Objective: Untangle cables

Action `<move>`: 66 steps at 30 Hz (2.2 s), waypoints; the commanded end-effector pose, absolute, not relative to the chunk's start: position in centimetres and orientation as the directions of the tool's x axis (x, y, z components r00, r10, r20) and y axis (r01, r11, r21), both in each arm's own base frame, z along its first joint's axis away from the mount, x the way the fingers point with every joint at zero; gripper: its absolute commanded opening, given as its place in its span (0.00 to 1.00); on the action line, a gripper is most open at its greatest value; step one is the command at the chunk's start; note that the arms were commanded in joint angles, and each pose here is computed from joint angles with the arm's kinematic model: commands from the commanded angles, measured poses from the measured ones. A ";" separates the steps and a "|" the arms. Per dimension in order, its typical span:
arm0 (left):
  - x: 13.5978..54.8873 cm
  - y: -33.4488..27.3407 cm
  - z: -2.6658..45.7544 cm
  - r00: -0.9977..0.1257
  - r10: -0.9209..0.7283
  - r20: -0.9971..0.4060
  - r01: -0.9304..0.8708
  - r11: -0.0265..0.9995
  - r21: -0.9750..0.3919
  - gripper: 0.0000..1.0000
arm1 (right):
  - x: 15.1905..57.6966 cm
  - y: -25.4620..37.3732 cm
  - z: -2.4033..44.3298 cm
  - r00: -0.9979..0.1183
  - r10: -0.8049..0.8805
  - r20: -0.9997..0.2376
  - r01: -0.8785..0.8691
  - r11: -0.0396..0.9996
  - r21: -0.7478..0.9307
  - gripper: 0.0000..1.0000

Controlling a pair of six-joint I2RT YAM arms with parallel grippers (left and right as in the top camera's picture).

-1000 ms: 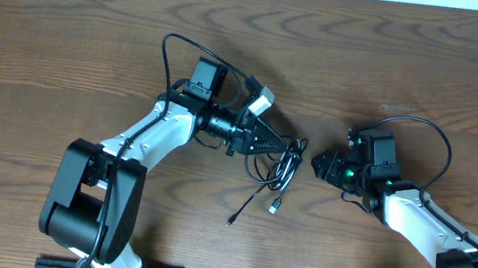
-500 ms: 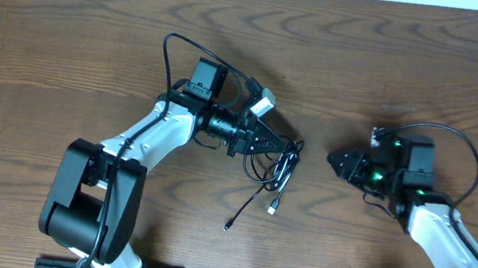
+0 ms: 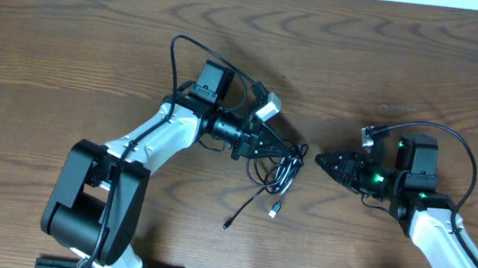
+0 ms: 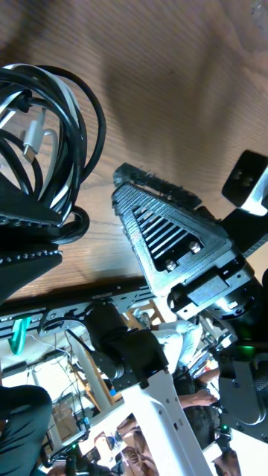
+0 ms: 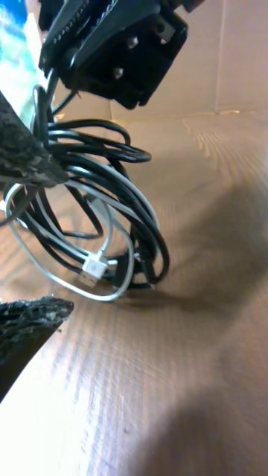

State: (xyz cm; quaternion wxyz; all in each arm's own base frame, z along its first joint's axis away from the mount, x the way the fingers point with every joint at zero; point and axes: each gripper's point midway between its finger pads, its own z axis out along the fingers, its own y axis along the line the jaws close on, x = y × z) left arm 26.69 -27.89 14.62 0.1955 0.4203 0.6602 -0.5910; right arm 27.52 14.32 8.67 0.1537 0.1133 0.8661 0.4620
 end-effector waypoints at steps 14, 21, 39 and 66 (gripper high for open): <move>26.0 -28.9 14.5 -0.507 0.357 -0.784 0.826 -0.059 -0.561 0.07 | 27.2 14.8 9.0 -0.849 0.497 0.179 0.393 0.369 0.842 0.45; 24.4 -30.2 14.5 -0.466 0.380 -0.799 0.834 -0.113 -0.540 0.08 | 27.1 14.8 8.9 -0.849 0.497 0.178 0.393 0.370 0.842 0.45; 23.7 -30.4 15.6 -0.473 0.351 -0.808 0.814 -0.177 -0.554 0.07 | 26.1 17.0 7.6 -0.863 0.483 0.151 0.395 0.457 0.797 0.62; 26.9 -27.9 14.9 -0.501 0.326 -0.802 0.837 -0.055 -0.545 0.07 | 24.7 13.4 3.0 -0.776 0.625 0.082 0.549 0.605 0.577 0.01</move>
